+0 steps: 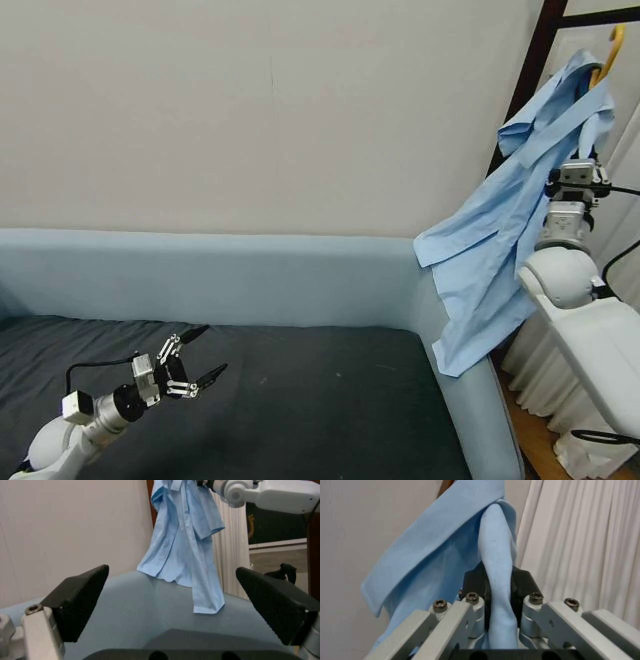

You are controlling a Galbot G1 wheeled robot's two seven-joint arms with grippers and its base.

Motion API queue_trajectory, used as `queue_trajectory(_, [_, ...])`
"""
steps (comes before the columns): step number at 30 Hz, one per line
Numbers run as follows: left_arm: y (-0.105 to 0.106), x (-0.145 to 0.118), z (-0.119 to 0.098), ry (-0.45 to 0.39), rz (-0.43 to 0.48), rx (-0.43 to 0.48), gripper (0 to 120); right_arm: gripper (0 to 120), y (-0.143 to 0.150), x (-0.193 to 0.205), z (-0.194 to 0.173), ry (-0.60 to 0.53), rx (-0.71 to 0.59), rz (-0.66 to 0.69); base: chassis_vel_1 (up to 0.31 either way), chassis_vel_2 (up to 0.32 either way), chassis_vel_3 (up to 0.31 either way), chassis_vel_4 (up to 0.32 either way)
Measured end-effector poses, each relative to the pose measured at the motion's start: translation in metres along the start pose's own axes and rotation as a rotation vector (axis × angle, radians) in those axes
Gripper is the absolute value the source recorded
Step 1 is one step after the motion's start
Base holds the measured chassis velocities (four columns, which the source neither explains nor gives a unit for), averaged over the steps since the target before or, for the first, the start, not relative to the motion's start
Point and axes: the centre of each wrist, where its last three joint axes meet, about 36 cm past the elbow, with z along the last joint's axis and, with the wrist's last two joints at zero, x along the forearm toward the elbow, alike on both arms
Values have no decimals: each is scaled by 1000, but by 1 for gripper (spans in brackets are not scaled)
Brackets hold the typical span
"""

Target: Pick up the clothes from the sofa and hang them on the clothes hanger.

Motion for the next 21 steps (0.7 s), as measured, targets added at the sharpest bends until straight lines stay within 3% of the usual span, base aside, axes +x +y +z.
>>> queue_trajectory(10, [5, 15, -4, 16, -23, -13, 100, 8, 45, -54, -4, -12, 108, 62, 0, 0, 0, 0])
queue_trajectory(21, [7, 13, -6, 9, -20, -18, 100, 8, 59, -107, -23, 96, 127, 150, 0, 0, 0, 0])
